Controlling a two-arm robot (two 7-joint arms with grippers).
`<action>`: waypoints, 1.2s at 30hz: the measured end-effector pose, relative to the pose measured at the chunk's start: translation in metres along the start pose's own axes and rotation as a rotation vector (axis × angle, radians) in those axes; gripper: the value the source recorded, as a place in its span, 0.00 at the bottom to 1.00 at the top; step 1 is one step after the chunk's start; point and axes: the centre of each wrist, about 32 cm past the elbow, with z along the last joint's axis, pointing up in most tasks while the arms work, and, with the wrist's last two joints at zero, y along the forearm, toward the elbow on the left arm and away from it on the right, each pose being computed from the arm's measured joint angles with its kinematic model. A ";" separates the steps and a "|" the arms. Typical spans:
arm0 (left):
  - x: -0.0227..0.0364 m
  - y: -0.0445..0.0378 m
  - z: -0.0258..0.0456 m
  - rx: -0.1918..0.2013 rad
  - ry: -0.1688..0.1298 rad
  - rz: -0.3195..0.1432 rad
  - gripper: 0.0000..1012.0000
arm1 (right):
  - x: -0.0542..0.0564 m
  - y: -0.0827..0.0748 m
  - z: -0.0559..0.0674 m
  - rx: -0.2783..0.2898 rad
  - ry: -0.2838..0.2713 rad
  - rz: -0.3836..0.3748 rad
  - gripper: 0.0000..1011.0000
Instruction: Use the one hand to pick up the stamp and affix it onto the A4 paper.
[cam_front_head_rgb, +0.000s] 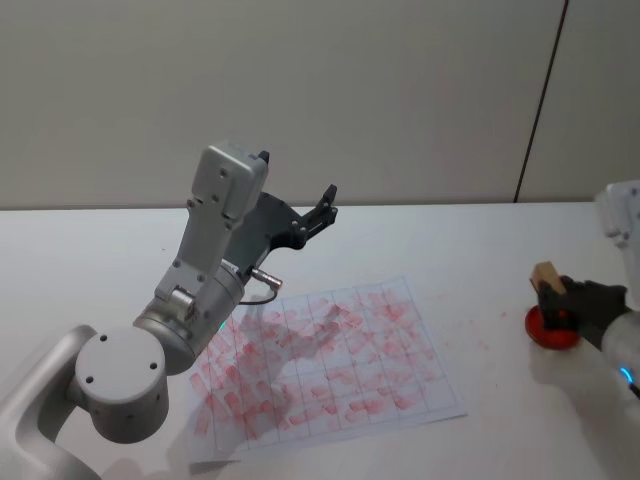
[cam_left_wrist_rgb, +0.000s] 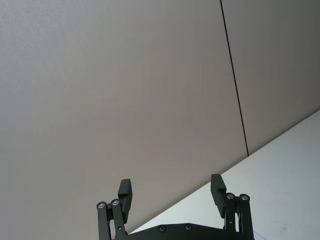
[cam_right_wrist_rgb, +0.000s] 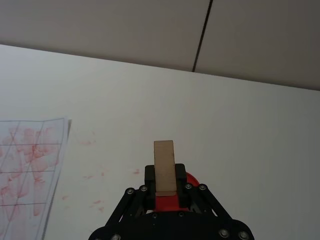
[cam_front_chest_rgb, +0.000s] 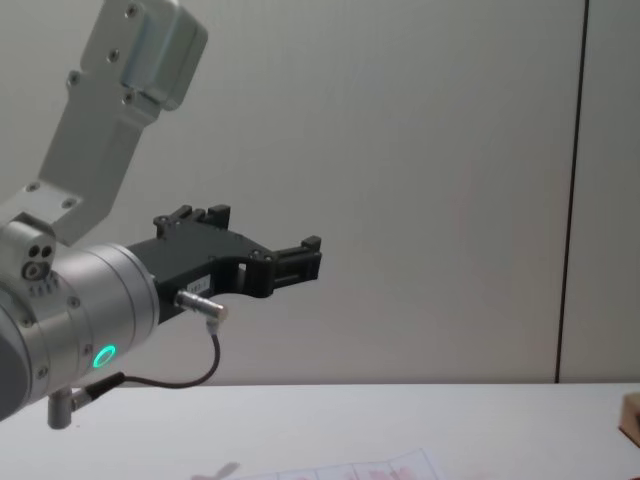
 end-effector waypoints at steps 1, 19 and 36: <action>0.0000 0.0000 0.0000 0.000 0.000 0.000 0.99 | 0.001 0.000 -0.001 -0.002 0.001 -0.003 0.22; 0.0000 0.0000 0.0000 0.000 0.000 0.000 0.99 | 0.018 0.005 -0.016 -0.039 0.017 -0.002 0.23; 0.0000 0.0000 0.0000 0.000 0.000 0.000 0.99 | 0.018 0.011 -0.022 0.008 0.009 0.022 0.74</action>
